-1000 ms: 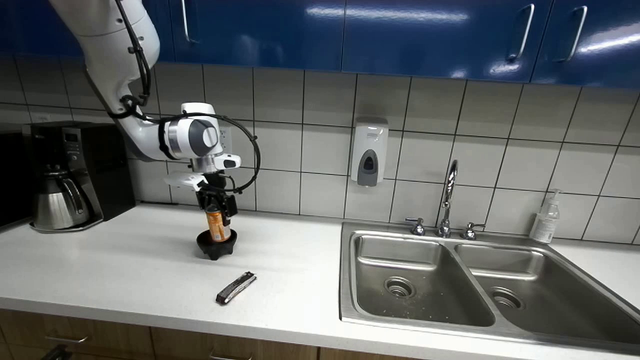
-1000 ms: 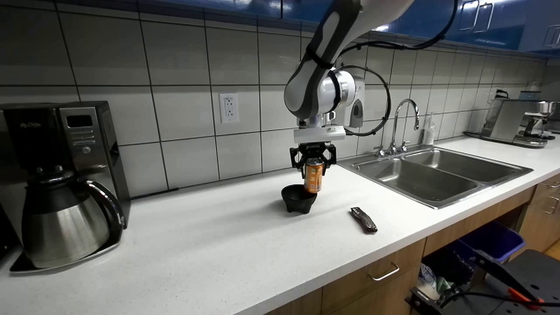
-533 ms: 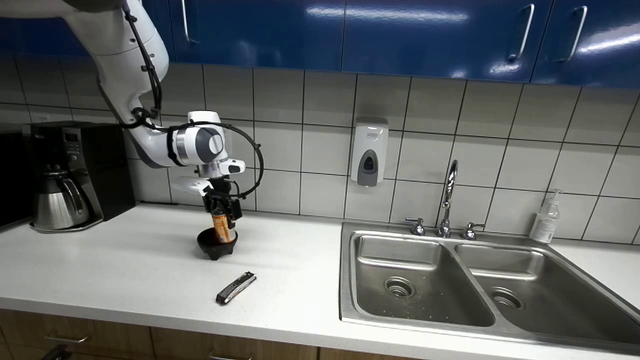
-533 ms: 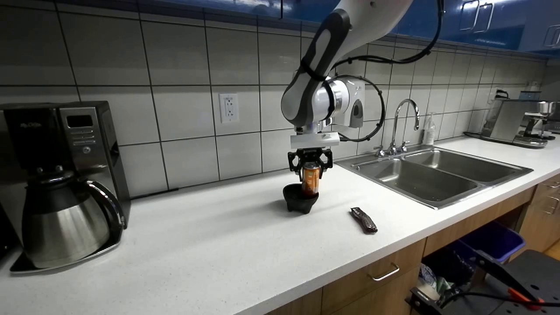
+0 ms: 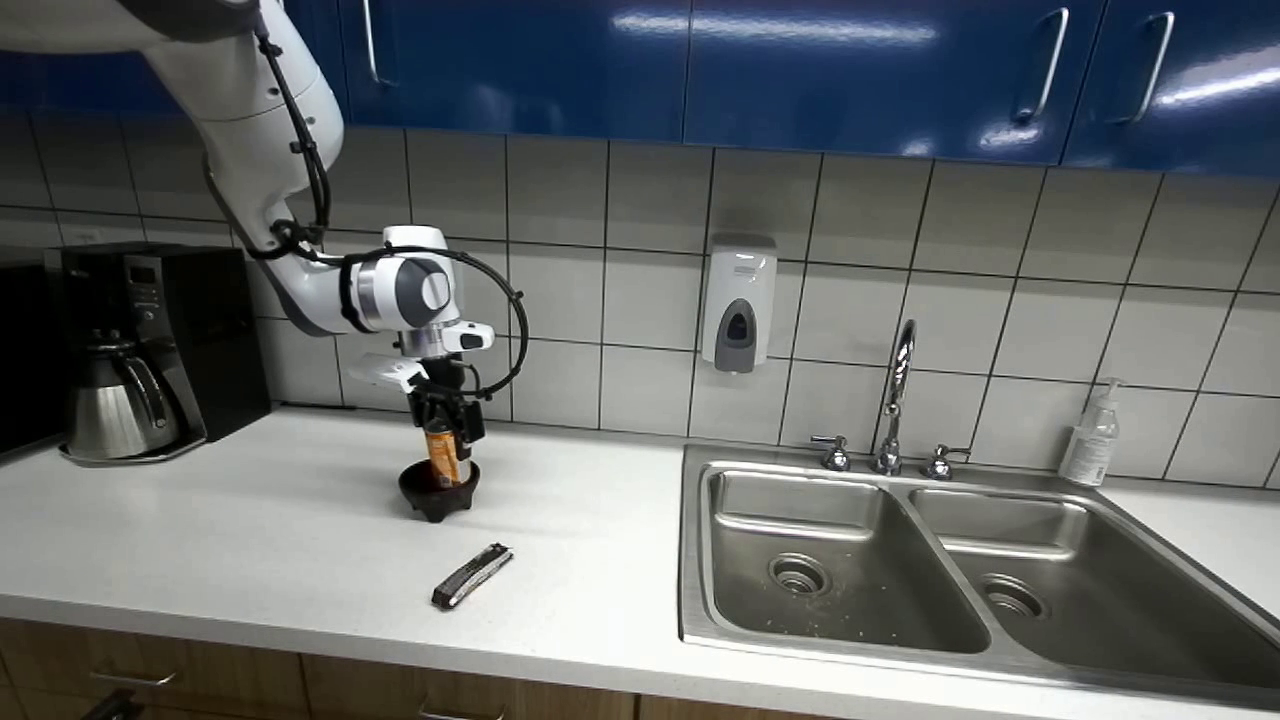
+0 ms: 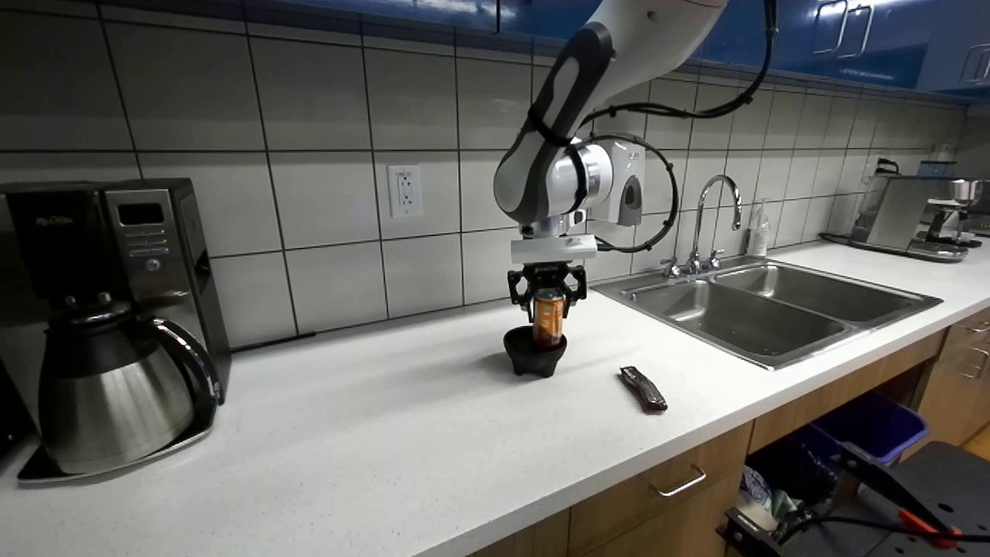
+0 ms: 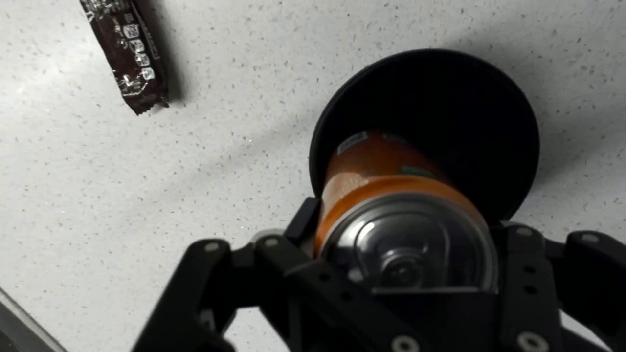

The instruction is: Put the can in the bowl

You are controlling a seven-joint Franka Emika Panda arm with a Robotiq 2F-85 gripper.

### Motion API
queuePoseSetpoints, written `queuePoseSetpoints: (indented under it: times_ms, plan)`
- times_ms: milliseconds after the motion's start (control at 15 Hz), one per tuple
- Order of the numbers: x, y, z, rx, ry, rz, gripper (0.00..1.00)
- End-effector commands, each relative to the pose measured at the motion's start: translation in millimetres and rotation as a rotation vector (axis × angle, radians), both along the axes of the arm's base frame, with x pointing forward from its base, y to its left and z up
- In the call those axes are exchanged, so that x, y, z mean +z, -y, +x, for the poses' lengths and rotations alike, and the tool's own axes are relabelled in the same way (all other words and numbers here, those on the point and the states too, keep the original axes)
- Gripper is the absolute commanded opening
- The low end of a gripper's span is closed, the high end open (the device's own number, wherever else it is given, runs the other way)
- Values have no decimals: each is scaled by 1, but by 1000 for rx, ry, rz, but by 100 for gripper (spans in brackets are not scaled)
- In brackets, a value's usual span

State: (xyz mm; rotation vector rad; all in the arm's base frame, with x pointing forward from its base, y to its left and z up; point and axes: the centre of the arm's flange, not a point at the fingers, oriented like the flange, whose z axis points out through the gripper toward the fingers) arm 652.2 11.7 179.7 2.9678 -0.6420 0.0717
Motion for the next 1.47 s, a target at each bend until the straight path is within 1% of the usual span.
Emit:
queuePoseSetpoints:
  times_ms: [0,267,467,1200,1267,1333,1400]
  plan:
    - [10,-6,6,-6,-26,31,43]
    - [-3,-23,5,1,-52,36,43]
    - [-11,-29,4,9,-46,36,43]
    - [-27,-32,5,9,-41,17,43]
    - [-27,-32,3,13,-48,13,45]
    - [-27,-29,0,18,-58,12,92]
    - [-28,-27,-3,20,-65,12,94]
